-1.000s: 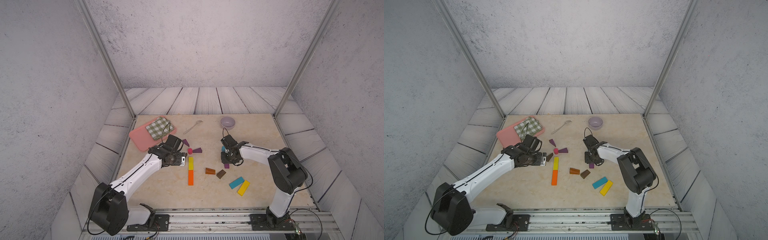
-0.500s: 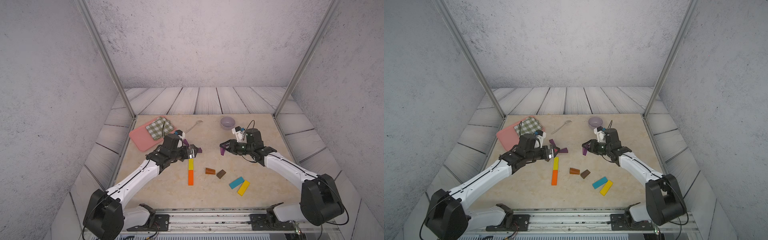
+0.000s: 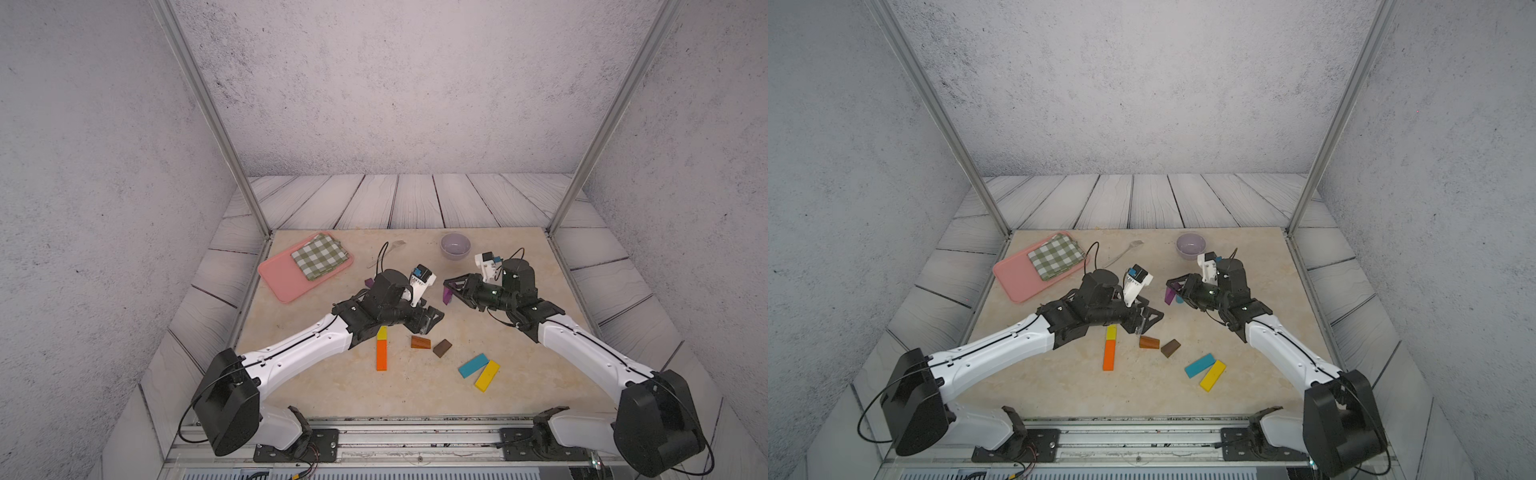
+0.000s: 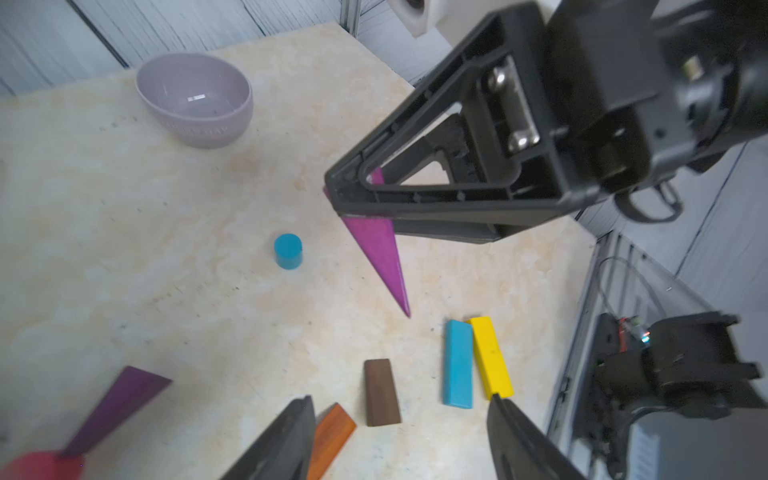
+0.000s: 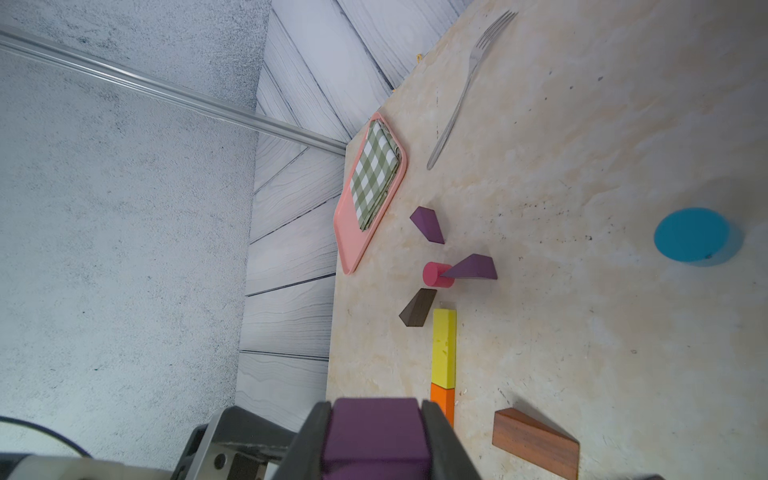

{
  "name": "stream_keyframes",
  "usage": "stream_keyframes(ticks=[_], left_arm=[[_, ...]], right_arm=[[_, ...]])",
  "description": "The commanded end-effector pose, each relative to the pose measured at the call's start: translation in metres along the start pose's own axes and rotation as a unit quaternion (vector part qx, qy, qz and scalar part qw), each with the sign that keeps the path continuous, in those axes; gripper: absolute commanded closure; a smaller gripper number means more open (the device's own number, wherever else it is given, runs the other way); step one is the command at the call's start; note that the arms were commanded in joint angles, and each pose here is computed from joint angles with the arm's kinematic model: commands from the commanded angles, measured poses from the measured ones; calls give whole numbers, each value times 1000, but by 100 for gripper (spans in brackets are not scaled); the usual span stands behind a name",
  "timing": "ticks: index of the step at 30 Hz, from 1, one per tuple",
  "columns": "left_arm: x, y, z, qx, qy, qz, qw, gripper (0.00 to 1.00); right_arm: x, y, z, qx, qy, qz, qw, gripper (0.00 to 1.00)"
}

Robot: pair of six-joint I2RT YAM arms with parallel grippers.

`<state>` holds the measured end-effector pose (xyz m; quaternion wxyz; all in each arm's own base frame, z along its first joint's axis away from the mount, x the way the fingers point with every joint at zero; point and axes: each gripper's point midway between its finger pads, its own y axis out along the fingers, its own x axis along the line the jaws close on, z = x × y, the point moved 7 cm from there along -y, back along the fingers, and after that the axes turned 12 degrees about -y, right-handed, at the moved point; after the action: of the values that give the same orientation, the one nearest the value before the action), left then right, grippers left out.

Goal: Assemble a small pinwheel with building blocks
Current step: Assemble the building block at the center of the board.

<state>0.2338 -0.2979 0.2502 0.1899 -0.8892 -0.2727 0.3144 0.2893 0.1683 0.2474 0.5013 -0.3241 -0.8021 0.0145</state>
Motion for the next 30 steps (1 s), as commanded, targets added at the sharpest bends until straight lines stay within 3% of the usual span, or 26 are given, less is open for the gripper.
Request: stream_keyframes(ticks=[1, 7, 17, 30], left_arm=[[-1, 11, -17, -31, 26, -15, 999, 38], [-2, 29, -27, -33, 10, -9, 999, 53], [-14, 33, -24, -24, -4, 53, 998, 55], [-8, 45, -29, -22, -13, 20, 999, 58]], right_arm=[[7, -10, -3, -28, 6, -6, 1000, 71], [5, -13, 0, -42, 3, -5, 999, 71], [-5, -9, 0, -52, -9, 14, 999, 72], [0, -13, -4, -78, -7, 0, 997, 73]])
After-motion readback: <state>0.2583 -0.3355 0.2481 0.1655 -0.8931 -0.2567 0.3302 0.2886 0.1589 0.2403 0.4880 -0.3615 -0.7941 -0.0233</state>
